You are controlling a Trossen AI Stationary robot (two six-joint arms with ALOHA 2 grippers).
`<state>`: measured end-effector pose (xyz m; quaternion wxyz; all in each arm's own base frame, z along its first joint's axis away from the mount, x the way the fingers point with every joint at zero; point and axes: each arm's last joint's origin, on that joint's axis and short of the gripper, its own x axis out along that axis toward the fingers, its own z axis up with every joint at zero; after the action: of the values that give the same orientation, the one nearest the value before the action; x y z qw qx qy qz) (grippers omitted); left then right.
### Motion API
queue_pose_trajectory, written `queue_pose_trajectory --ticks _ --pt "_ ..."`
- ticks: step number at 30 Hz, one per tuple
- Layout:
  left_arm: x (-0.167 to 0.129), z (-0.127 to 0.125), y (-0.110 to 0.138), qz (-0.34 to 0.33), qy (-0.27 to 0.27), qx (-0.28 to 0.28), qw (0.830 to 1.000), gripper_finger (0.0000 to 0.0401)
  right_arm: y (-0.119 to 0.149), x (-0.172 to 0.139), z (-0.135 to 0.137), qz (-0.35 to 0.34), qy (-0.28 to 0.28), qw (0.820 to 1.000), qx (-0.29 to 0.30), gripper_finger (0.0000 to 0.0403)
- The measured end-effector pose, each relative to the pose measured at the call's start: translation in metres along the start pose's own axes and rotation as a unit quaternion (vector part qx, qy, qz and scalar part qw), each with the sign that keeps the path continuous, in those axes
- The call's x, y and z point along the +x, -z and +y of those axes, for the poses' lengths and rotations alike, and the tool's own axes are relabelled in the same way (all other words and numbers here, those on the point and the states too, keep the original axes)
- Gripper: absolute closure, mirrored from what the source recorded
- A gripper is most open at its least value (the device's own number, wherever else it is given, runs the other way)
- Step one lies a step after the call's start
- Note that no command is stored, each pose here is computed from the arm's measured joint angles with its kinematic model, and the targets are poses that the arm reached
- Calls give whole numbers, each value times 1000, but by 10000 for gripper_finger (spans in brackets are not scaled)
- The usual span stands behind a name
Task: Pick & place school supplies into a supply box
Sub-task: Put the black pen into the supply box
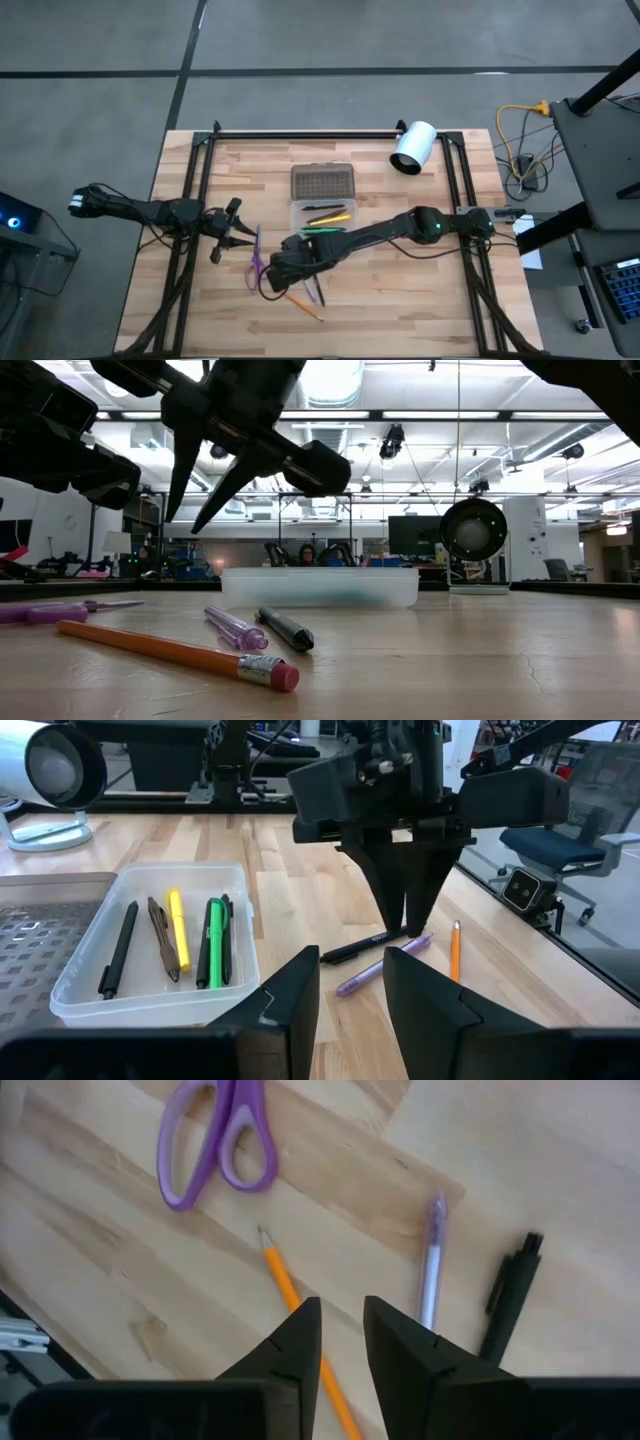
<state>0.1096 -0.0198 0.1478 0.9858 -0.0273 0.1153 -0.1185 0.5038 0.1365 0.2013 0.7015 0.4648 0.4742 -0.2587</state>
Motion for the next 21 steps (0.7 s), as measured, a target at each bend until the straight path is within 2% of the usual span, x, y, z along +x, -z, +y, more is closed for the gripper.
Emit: queue_pose_trajectory --ticks 10,17,21 --pt "0 0 0 0 0 0 1000 302 20 -3 -19 40 113 992 26 322" --pt "0 0 0 0 0 0 1000 302 21 -1 -21 41 120 992 6 333" --pt "0 0 0 0 0 0 1000 302 22 13 -25 47 137 989 -8 334"
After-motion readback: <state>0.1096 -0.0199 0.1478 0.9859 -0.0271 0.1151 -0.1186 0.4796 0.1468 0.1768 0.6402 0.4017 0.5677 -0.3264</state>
